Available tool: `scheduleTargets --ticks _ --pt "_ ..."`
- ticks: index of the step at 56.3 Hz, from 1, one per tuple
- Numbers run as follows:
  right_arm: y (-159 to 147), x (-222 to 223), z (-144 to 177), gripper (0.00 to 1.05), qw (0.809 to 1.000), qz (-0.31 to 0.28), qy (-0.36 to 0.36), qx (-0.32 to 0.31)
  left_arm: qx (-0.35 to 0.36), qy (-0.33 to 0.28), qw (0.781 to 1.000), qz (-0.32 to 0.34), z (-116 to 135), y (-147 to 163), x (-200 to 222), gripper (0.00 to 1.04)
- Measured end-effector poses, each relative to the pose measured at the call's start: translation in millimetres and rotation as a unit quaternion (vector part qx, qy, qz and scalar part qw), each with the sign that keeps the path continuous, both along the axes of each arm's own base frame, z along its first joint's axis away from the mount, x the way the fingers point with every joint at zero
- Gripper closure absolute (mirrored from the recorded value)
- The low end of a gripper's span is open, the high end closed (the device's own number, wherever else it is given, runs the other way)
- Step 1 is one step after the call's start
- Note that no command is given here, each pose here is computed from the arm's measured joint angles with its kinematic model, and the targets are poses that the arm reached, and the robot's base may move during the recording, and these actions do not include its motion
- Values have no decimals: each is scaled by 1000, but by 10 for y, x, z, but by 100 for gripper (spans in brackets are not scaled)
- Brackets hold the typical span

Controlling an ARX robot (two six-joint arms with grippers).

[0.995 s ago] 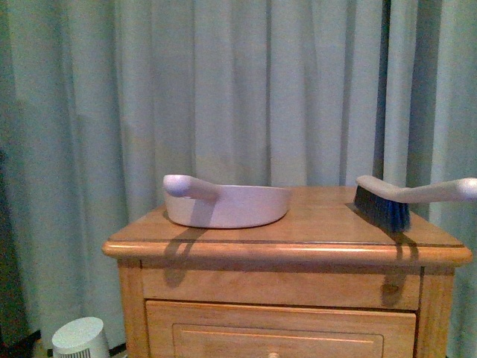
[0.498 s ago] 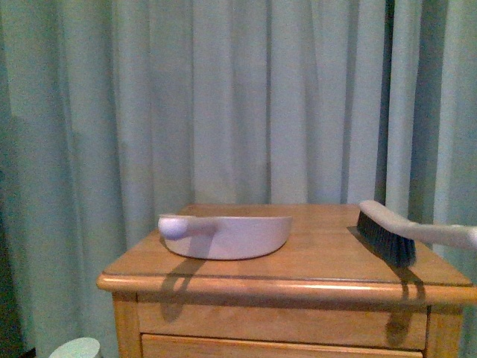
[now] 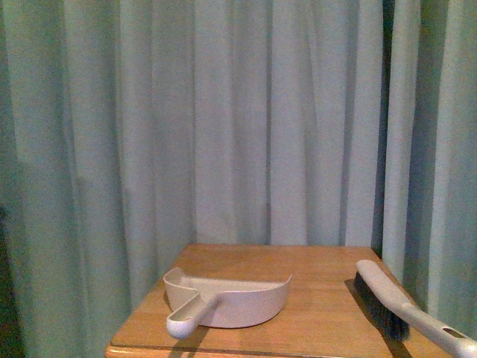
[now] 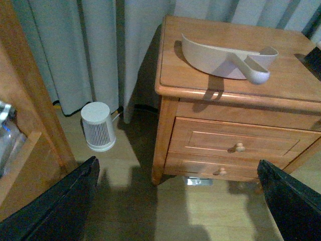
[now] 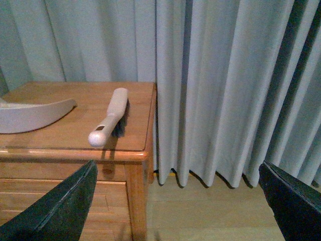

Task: Clean up trash

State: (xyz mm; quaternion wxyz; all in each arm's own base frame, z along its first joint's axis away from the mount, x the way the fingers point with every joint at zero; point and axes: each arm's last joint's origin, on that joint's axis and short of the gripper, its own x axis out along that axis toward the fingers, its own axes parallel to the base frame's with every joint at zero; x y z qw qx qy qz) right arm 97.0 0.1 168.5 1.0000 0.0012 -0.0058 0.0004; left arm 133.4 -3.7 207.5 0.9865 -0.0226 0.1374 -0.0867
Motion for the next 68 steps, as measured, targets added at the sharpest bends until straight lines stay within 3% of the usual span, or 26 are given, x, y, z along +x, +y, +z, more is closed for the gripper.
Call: scheduleTargets --ticks 8,12,21,33,51,63,64,68 --pt "0 0 0 7 1000 0 0 0 49 9 999 -17 622 -196 553 8" --pt "0 0 0 7 1000 0 0 0 92 10 994 -51 914 -436 848 8" --pt "0 0 0 7 1000 0 0 0 144 29 987 -67 1148 -840 1336 8" --pt "0 0 0 7 1000 0 0 0 172 96 979 -61 958 -1187 1760 8" --pt "0 0 0 7 1000 0 0 0 175 146 970 -79 707 -1757 2093 8" --pt "0 0 0 7 1000 0 0 0 179 180 964 -78 352 -1884 2265 8" --pt "0 0 0 7 1000 0 0 0 186 214 958 -49 -56 -1758 2599 8" --pt "0 0 0 7 1000 0 0 0 186 215 957 -51 -78 -1755 2625 8"
